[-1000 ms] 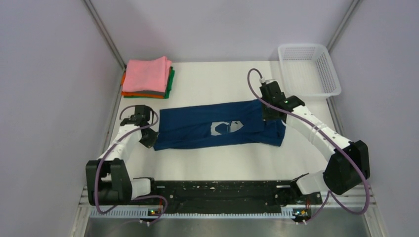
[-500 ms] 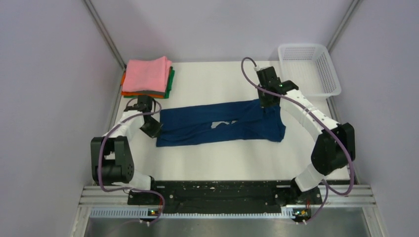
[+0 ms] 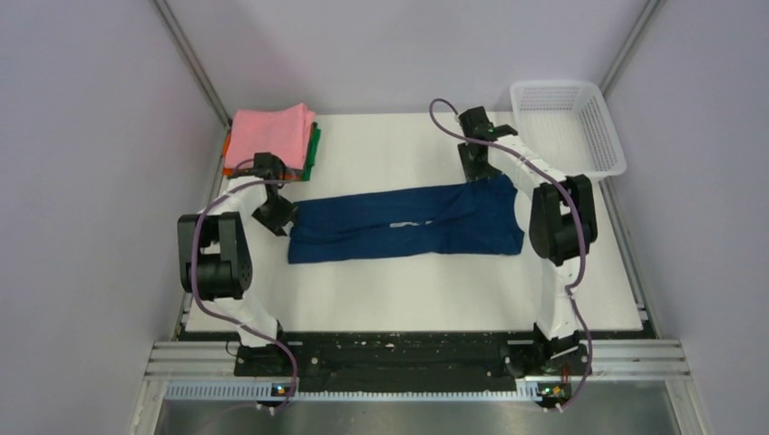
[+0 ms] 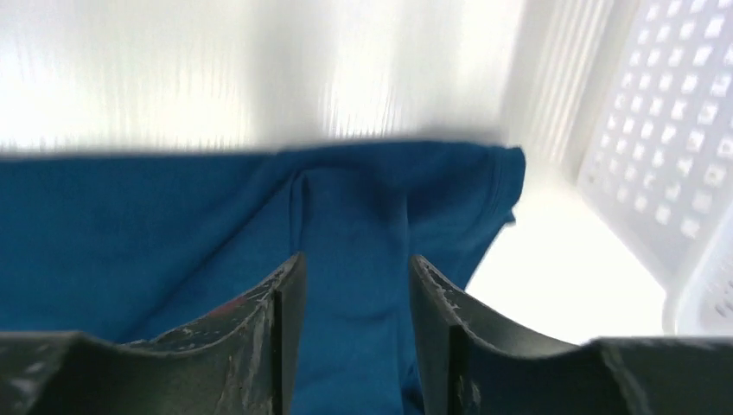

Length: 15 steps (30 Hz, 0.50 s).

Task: Fold and stack the t-shirts
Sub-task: Fold the other side of the tshirt into a rectangle

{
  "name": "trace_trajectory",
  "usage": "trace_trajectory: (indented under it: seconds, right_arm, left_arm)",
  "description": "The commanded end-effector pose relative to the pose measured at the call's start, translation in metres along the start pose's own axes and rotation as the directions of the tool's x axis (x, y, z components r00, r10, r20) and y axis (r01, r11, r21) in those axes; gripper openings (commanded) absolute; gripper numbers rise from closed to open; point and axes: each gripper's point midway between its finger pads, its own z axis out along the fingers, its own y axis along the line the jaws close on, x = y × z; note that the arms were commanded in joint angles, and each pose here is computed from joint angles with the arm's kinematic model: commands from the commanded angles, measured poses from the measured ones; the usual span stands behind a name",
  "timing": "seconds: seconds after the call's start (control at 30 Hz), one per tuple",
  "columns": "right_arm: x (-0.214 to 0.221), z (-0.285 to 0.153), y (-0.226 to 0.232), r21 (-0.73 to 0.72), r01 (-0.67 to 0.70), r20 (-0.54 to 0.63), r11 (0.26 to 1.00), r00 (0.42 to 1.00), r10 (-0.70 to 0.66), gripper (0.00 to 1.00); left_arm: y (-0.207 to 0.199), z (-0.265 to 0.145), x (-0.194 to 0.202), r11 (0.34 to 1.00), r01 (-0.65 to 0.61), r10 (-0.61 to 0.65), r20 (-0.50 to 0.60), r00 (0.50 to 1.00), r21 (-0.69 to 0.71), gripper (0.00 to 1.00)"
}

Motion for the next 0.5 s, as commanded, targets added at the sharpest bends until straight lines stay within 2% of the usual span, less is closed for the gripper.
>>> trace_trajectory:
  seconds: [0.0, 0.03, 0.07, 0.1, 0.13, 0.17, 0.27, 0.37, 0.47]
  right_arm:
    - [-0.054, 0.001, -0.02, 0.054, -0.095, 0.136, 0.994, 0.987, 0.087, 0.52]
    - [-0.061, -0.005, -0.021, 0.052, -0.125, 0.162, 0.991, 0.98, 0.115, 0.55]
    - [-0.065, -0.012, -0.022, 0.044, -0.153, 0.186, 0.987, 0.972, 0.142, 0.63]
    - [-0.061, -0.017, -0.022, 0.03, -0.175, 0.198, 0.984, 0.966, 0.165, 0.75]
    - [-0.056, -0.024, -0.02, 0.006, -0.191, 0.215, 0.982, 0.959, 0.185, 0.95]
    - [-0.054, -0.039, -0.019, -0.031, -0.213, 0.244, 0.977, 0.946, 0.214, 0.98]
    - [-0.021, -0.057, 0.008, -0.212, -0.245, 0.232, 0.946, 0.928, 0.293, 0.99]
    - [0.004, -0.07, 0.044, -0.423, -0.251, 0.214, 0.871, 0.906, 0.365, 0.99]
    - [0.027, -0.072, 0.066, -0.534, -0.276, 0.164, 0.799, 0.894, 0.418, 0.99]
  left_arm:
    - [-0.019, -0.024, -0.037, 0.998, 0.041, -0.046, 0.077, 0.996, 0.057, 0.6]
    - [-0.024, -0.034, -0.044, 0.996, 0.046, -0.054, 0.098, 0.994, 0.076, 0.71]
    - [-0.027, -0.045, -0.049, 0.994, 0.046, -0.057, 0.115, 0.992, 0.099, 0.94]
    - [-0.031, -0.055, -0.052, 0.991, 0.041, -0.058, 0.126, 0.99, 0.131, 0.98]
    - [-0.035, -0.065, -0.052, 0.986, 0.035, -0.056, 0.128, 0.99, 0.162, 0.99]
    - [-0.037, -0.07, -0.047, 0.982, 0.021, -0.044, 0.119, 0.992, 0.189, 0.99]
    - [-0.045, -0.079, -0.021, 0.96, -0.043, 0.022, 0.079, 0.997, 0.277, 0.99]
    - [-0.06, -0.082, 0.021, 0.921, -0.141, 0.141, 0.026, 0.99, 0.362, 0.99]
    - [-0.07, -0.079, 0.062, 0.881, -0.245, 0.269, -0.001, 0.963, 0.405, 0.99]
